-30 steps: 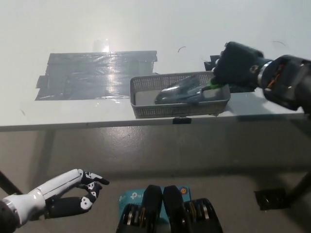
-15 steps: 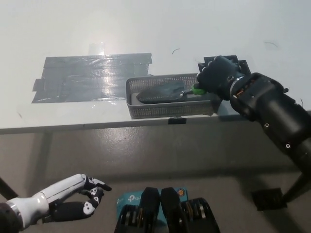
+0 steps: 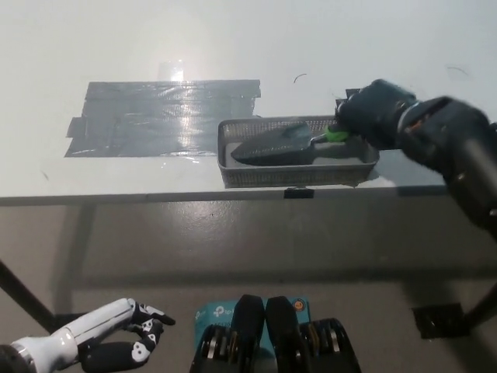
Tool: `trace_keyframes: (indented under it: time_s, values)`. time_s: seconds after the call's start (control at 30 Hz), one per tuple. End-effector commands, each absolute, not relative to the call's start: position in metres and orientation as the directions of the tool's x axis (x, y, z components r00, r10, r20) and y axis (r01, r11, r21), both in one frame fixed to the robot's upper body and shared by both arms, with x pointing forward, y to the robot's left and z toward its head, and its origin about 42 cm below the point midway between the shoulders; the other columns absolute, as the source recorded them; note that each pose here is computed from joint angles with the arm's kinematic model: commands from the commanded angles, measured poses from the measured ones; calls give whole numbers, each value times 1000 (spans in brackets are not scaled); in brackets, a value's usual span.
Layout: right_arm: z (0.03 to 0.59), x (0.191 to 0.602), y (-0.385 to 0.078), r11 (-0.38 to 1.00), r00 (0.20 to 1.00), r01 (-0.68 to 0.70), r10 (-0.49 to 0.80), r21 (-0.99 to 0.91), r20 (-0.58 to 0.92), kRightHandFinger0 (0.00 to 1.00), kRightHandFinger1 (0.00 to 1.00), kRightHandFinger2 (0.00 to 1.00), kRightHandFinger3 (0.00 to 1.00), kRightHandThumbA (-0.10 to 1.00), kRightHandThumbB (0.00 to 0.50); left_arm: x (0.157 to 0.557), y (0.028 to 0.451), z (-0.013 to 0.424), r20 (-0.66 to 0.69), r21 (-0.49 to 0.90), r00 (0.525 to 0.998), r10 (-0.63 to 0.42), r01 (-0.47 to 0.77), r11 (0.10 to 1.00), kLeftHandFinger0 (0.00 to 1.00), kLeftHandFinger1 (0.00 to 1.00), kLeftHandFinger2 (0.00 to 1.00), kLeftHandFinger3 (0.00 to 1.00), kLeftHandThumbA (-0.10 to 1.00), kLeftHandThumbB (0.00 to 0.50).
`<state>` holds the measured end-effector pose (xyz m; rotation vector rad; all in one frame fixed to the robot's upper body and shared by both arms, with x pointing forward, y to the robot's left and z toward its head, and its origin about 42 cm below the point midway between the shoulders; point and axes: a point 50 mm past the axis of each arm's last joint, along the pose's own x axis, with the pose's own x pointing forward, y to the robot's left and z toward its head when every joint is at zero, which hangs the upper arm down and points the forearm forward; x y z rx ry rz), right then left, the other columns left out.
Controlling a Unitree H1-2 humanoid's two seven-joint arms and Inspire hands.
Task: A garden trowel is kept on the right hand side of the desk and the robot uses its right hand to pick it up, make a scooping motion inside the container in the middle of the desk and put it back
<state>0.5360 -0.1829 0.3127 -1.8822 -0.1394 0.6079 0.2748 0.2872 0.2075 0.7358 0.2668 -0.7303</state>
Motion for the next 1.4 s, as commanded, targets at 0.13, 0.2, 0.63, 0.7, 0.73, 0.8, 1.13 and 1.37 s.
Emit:
trace_keyframes:
  time_s: [0.13, 0.2, 0.63, 0.7, 0.73, 0.8, 1.13, 1.37]
  values:
    - [470, 524, -183, -164, 803, 102, 596, -981, -17, 0, 275, 615, 329, -100, 175, 270, 291, 207, -473, 513, 730, -493, 683, 520, 835, 819, 826, 961, 1000, 331]
    - [486, 521, -185, -127, 790, 125, 612, -984, 21, 0, 267, 590, 380, -100, 188, 270, 291, 205, -477, 510, 730, -490, 684, 522, 830, 817, 825, 958, 1000, 348]
    - [532, 528, -251, 123, 858, 174, 468, -977, 212, 0, 173, 471, 401, -100, 184, 259, 296, 195, -494, 487, 727, -477, 686, 541, 799, 804, 820, 959, 1000, 333]
    - [522, 533, -260, 90, 889, 158, 420, -983, 181, 0, 93, 287, 346, -100, 171, 257, 296, 194, -496, 488, 729, -473, 684, 542, 793, 803, 821, 963, 1000, 329]
    - [496, 542, -279, 66, 905, 135, 397, -989, 150, 0, 97, 291, 326, -100, 190, 256, 296, 193, -495, 487, 732, -469, 680, 548, 794, 803, 822, 963, 1000, 347]
    - [467, 554, -293, 52, 945, 92, 311, -994, 103, 0, 205, 462, 312, -100, 117, 254, 297, 192, -499, 483, 729, -468, 682, 549, 799, 807, 831, 970, 1000, 347]
    - [348, 565, -327, -102, 998, -56, -18, -993, -54, 0, 132, 348, 307, -100, 0, 246, 302, 188, -493, 471, 743, -453, 665, 579, 802, 798, 817, 962, 1000, 344]
    - [265, 554, -316, -74, 982, -159, -117, -985, -150, 0, 27, 278, 664, -65, 0, 238, 304, 183, -501, 461, 743, -443, 662, 590, 810, 810, 820, 958, 1000, 344]
